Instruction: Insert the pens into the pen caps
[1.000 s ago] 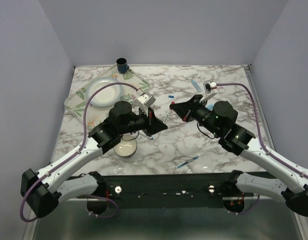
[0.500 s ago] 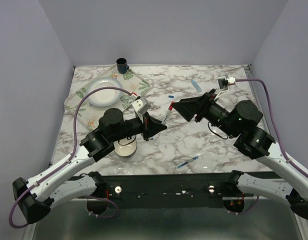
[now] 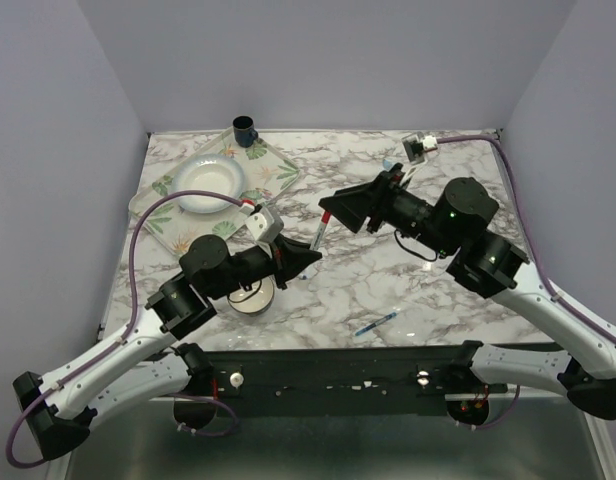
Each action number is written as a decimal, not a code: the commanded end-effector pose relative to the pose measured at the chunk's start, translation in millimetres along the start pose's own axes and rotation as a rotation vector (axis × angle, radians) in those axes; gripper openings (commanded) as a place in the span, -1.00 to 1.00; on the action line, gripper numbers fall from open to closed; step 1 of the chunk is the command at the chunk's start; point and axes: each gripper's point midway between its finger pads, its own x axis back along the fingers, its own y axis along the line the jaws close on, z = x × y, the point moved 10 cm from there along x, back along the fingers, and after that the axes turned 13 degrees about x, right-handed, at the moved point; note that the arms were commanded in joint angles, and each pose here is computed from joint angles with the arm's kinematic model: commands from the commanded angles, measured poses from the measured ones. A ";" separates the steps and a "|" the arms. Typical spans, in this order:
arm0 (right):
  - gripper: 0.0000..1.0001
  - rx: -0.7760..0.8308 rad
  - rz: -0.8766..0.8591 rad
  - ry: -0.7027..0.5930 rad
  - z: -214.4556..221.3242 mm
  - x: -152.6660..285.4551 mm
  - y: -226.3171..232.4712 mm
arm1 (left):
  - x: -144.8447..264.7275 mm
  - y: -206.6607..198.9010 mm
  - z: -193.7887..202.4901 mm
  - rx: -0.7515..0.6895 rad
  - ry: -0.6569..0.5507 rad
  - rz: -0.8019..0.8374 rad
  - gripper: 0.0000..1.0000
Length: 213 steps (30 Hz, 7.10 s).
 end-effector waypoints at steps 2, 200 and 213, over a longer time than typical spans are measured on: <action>0.25 0.000 -0.044 0.022 5.2 -13.1 10.0 | -0.4 -3.7 -8.7 -0.022 -0.018 0.000 -1.00; 0.71 -0.222 0.572 0.347 138.0 156.5 -40.5 | -106.9 80.2 88.7 0.627 0.243 -0.541 -0.99; 0.70 -0.246 0.658 0.372 145.8 166.9 -47.6 | -151.4 117.3 163.2 0.780 0.422 -0.712 -0.79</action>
